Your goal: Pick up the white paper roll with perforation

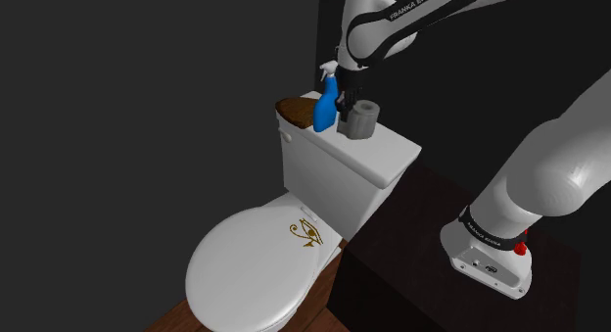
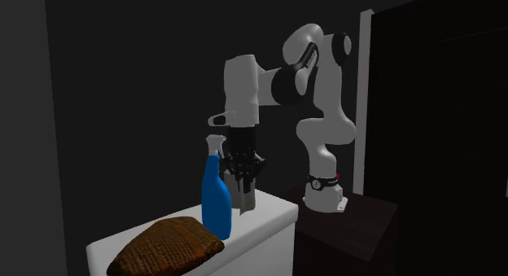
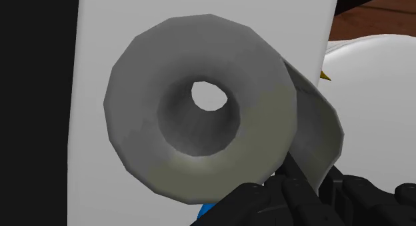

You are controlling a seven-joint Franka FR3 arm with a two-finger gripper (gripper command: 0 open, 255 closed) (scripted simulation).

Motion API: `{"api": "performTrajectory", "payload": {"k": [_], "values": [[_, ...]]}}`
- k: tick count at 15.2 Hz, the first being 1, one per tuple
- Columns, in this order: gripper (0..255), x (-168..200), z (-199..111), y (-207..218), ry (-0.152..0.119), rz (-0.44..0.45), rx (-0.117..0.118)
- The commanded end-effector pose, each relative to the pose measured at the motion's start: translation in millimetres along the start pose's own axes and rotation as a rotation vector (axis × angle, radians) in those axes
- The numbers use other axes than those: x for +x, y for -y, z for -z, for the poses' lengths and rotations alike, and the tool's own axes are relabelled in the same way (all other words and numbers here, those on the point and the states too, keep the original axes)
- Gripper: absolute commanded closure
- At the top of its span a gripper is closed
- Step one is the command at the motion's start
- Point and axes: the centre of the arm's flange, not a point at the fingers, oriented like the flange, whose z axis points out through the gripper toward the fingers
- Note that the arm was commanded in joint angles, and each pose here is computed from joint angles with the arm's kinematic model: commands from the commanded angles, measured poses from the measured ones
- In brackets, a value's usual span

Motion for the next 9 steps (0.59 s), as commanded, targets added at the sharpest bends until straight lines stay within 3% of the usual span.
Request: {"api": "performTrajectory", "payload": {"k": [1,9], "values": [[255,0.0,10.5,-0.6,0.0,0.0,0.0],[255,-0.7,42.9,-0.1,0.0,0.0,0.0]]}}
